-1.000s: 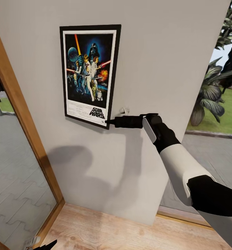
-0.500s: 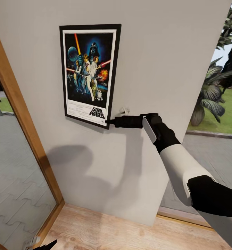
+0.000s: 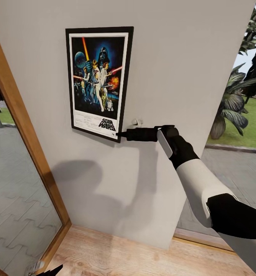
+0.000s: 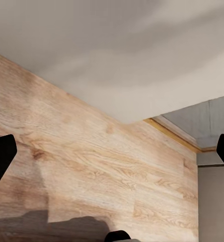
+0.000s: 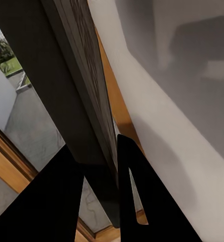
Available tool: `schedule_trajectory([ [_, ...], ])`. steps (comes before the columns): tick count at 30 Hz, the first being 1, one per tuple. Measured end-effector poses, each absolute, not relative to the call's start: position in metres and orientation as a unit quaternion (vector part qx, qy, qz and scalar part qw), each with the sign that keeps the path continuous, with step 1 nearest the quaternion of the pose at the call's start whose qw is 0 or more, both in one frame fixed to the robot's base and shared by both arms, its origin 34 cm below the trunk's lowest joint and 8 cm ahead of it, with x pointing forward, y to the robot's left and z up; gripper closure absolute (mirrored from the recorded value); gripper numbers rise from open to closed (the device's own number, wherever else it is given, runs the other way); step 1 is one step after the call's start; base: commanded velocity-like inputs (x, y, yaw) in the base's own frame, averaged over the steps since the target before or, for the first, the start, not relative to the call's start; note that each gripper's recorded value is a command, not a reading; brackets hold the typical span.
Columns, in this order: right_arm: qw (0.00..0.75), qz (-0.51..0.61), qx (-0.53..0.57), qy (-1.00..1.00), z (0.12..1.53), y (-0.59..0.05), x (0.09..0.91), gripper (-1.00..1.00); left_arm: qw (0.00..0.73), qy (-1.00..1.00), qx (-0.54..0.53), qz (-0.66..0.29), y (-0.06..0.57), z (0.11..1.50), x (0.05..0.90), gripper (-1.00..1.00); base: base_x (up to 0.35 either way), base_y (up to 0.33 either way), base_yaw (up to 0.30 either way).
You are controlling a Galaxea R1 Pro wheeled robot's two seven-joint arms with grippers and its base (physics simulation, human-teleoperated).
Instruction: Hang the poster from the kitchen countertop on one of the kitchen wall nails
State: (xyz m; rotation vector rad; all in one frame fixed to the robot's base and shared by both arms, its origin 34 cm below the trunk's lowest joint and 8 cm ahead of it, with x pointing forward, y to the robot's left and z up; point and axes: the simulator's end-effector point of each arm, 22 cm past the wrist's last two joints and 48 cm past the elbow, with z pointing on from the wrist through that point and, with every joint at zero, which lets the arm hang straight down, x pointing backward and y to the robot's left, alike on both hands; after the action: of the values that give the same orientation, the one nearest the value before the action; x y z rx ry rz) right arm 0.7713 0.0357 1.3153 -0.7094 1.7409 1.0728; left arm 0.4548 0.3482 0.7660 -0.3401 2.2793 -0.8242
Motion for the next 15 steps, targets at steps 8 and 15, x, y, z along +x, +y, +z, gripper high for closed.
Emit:
schedule_trajectory([
  [8, 0.469, 0.437, -0.290, 0.710, 1.3155, 0.0352, 0.7710, 1.00, 0.340, 0.876, -0.131, -0.317, 0.3482, 0.7661, 0.4549, -1.00, 0.000, 0.000, 0.000],
  [15, 0.467, 0.439, -0.290, 0.711, 1.3147, 0.0353, 0.7706, 1.00, 0.340, 0.876, -0.131, -0.317, 0.3480, 0.7659, 0.4546, -1.00, 0.000, 0.000, 0.000],
])
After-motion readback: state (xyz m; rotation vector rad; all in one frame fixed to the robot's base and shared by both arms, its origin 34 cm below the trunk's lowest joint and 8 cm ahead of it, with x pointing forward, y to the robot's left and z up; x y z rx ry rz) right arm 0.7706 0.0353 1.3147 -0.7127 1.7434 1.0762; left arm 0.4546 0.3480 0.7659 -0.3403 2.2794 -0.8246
